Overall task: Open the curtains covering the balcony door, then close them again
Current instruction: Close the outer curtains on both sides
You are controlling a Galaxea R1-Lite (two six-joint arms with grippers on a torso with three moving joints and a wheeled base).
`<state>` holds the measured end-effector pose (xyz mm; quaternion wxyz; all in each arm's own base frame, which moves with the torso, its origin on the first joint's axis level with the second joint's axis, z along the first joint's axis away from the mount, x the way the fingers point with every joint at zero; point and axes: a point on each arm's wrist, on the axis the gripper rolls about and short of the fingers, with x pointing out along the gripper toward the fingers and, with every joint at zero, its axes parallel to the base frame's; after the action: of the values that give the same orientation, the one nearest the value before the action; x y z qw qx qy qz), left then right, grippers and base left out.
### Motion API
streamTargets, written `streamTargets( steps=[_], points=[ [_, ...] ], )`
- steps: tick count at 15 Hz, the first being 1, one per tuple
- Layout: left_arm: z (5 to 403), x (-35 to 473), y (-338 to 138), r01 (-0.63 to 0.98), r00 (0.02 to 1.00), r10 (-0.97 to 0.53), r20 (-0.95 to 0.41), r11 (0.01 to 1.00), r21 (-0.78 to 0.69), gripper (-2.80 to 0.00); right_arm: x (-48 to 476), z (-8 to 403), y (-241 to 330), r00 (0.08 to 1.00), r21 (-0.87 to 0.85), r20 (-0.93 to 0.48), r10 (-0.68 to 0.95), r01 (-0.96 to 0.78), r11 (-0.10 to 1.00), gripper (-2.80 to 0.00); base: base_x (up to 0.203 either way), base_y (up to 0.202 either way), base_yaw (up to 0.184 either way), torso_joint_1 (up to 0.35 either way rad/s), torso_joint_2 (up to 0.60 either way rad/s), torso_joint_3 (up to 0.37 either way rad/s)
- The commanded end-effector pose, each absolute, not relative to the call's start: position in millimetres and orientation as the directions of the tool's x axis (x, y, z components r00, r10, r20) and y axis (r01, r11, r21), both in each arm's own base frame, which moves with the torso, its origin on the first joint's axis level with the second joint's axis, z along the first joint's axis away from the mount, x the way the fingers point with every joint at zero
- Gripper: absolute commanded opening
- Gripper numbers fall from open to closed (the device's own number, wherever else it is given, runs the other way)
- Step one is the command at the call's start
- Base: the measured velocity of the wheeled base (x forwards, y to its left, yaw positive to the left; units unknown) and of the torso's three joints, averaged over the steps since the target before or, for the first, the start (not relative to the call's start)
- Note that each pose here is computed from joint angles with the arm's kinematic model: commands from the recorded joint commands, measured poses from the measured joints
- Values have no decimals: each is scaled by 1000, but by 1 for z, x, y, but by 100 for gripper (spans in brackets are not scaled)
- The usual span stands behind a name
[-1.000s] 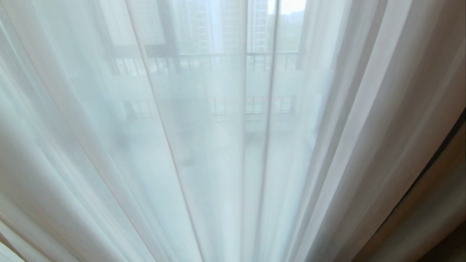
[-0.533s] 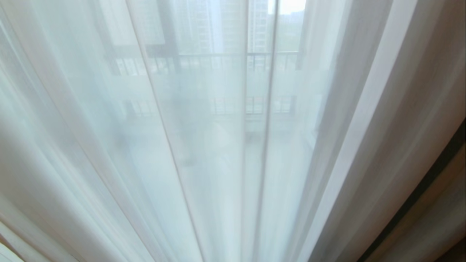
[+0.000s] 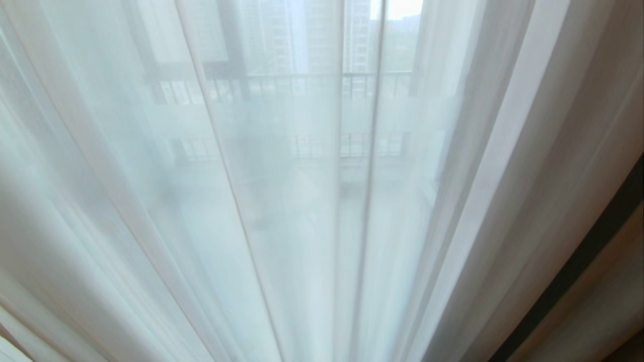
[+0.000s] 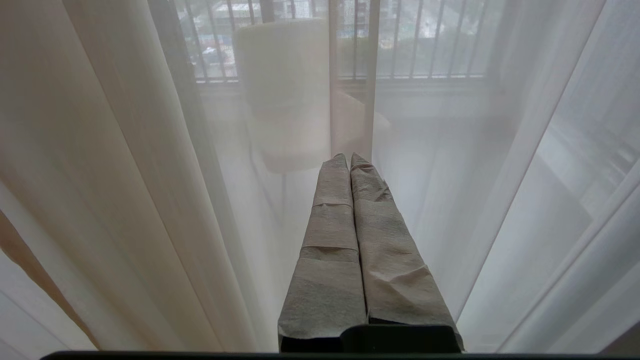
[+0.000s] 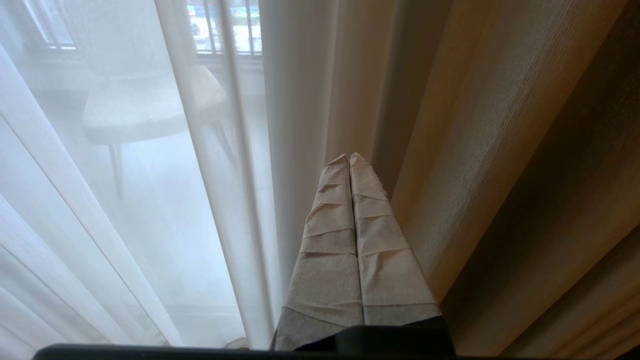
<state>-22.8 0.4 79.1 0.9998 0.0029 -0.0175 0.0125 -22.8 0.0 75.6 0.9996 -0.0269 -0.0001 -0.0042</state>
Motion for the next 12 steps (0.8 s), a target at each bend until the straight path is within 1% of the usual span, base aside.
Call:
streamTargets(
  steps=[1, 7, 12],
  points=[
    [79, -23, 0, -26, 999, 26, 37, 1000, 5, -280, -23, 75, 0, 1000, -58, 0, -9, 9, 998, -280, 0, 0, 0, 0, 0, 0],
    [79, -23, 0, -26, 999, 26, 37, 1000, 5, -280, -22, 77, 0, 1000, -60, -19, -15, 14, 998, -280, 0, 0, 0, 0, 0, 0],
    [79, -23, 0, -26, 999, 26, 37, 1000, 5, -280, -24, 97, 0, 1000, -55, 8, -19, 20, 998, -280, 0, 0, 0, 0, 0, 0]
  ],
)
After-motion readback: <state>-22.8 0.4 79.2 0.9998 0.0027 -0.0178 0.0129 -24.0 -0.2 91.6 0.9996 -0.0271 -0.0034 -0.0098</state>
